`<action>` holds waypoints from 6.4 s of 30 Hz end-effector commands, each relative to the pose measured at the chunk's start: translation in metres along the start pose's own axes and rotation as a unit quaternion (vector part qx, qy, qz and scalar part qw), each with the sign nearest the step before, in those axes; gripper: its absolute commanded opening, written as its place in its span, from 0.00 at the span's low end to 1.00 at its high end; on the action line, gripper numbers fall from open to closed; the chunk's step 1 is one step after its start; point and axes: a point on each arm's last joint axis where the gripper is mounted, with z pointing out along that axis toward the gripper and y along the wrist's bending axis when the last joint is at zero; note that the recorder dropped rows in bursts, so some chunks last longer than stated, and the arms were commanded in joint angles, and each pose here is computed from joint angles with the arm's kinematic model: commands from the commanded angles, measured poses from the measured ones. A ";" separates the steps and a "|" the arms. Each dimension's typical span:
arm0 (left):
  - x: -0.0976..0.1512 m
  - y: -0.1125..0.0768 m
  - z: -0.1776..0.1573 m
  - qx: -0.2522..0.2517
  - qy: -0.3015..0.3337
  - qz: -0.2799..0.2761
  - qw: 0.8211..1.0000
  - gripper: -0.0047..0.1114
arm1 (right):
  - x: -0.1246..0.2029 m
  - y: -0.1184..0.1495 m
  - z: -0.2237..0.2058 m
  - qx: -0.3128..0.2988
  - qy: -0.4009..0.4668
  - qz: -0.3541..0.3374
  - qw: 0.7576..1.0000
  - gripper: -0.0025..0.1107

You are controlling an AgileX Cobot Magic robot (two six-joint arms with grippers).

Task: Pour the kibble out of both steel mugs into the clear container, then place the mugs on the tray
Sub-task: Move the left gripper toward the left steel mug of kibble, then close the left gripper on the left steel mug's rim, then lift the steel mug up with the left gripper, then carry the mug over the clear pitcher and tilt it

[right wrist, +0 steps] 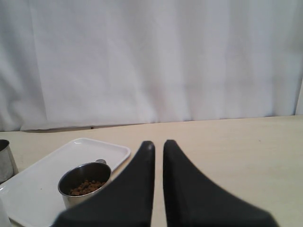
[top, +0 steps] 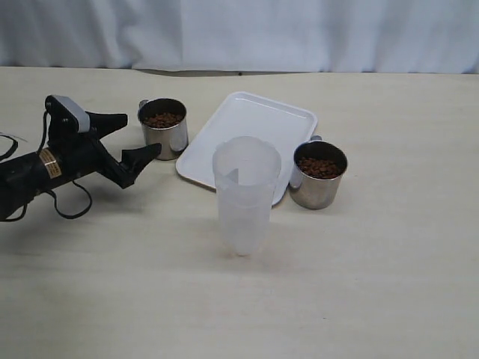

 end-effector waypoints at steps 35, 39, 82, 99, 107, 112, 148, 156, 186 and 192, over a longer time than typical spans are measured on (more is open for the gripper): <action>0.005 0.004 0.034 -0.023 -0.026 -0.027 0.999 0.62 | 0.000 0.000 0.000 0.003 -0.006 0.000 1.000 0.07; 0.006 0.006 0.038 -0.016 -0.024 -0.019 0.999 0.62 | 0.000 0.000 0.000 0.003 -0.006 0.000 1.000 0.07; 0.004 0.009 0.081 -0.012 -0.035 -0.003 0.999 0.59 | 0.000 0.000 0.000 0.003 -0.006 0.000 1.000 0.07; -0.103 0.025 0.045 0.029 0.040 -0.015 0.999 0.04 | 0.000 0.000 0.000 0.003 -0.006 0.000 1.000 0.07; -0.199 -0.047 -0.016 0.025 0.042 0.041 0.998 0.04 | 0.000 0.000 0.000 0.003 -0.006 0.000 1.000 0.07; -0.209 -0.083 -0.045 0.001 0.065 0.069 0.996 0.04 | 0.000 0.000 0.000 0.003 -0.006 0.000 1.000 0.07; -0.216 -0.176 -0.046 0.002 0.145 0.281 0.949 0.04 | 0.000 0.000 0.000 0.003 -0.006 0.000 1.000 0.07; -0.215 -0.177 -0.048 -0.036 0.173 0.321 0.931 0.04 | 0.000 0.000 0.000 0.003 -0.006 0.000 1.000 0.07; -0.206 -0.188 -0.043 -0.022 0.189 0.410 0.892 0.04 | 0.000 0.000 0.000 0.003 -0.006 0.000 1.000 0.07; -0.226 -0.187 -0.038 -0.035 0.162 0.408 0.898 0.04 | 0.000 0.000 0.000 0.003 -0.006 0.000 1.000 0.07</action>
